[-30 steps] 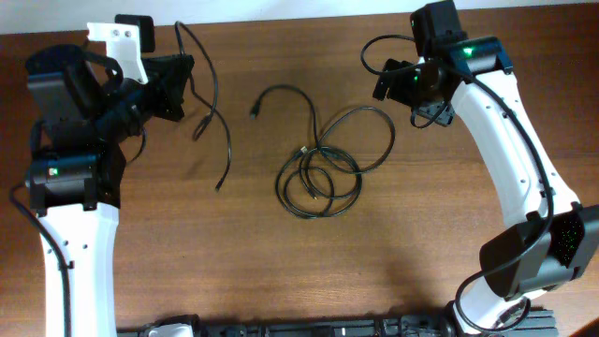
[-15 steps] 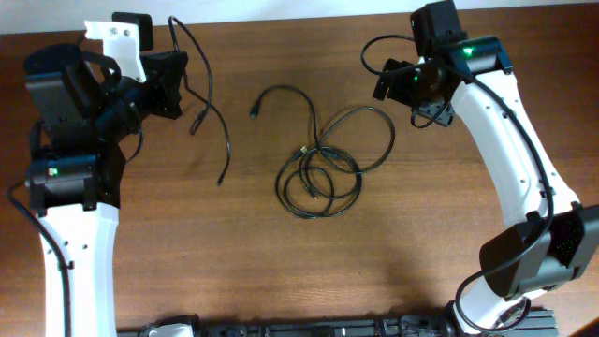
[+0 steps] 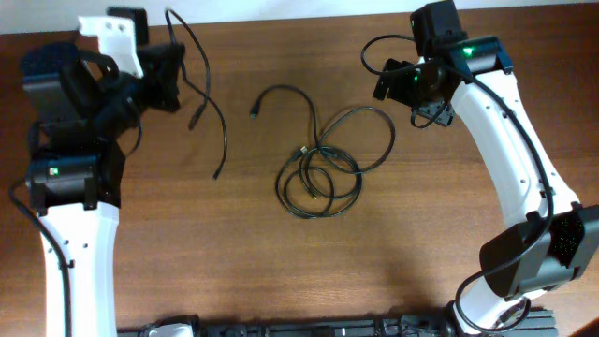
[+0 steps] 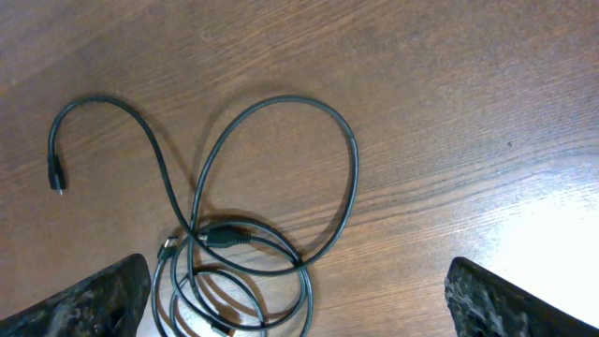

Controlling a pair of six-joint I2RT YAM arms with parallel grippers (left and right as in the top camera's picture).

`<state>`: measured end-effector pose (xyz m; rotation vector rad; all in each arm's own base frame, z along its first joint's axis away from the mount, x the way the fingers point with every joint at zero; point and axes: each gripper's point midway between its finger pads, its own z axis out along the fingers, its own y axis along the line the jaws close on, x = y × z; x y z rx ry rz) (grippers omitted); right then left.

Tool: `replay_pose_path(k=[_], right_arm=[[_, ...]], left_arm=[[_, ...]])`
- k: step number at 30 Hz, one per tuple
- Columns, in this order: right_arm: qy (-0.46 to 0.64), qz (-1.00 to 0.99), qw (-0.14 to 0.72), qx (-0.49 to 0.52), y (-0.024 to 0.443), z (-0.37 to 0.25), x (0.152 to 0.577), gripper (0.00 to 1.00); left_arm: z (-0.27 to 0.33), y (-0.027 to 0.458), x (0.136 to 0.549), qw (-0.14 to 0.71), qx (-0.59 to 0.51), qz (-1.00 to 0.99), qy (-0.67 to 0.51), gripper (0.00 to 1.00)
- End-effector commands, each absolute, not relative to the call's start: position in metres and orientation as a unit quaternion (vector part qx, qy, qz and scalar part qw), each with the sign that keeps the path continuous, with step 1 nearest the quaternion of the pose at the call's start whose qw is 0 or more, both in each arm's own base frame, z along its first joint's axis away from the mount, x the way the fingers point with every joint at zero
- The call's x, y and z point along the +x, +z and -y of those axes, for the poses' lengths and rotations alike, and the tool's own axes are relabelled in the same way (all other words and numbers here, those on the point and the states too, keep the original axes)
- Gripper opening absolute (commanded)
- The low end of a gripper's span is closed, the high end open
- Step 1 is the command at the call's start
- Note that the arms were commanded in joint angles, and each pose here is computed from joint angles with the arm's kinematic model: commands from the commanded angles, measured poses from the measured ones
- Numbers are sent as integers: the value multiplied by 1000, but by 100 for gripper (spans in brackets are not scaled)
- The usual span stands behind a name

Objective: Untangle cables

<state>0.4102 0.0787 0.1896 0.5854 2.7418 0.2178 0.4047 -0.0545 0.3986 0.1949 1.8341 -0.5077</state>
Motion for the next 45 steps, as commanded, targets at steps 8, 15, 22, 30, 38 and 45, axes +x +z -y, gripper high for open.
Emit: replay_pose_path(k=[8,15,22,30,38,45], right_arm=[[69,-961,168,210,189,-78,411,98],[69,-961,168,210,189,-78,411,98],[69,-961,168,210,189,-78,411,98],[69,-961,168,210,189,-78,411,98],[69,-961,168,210,189,-78,411,98],[69,-961,168,210,189,-78,411,98]], left_arm=[[15,414,421,609,-52,-772,-175,0],[5,423,435,646,1,-756,-100,0],[-17,411,457,643,-106,-751,-111,0],[-23,416,518,712,-93,-686,-118,0],[-127,314,572,683,-189,-706,-9,0],[-273,225,539,602,-246,-751,112,99]])
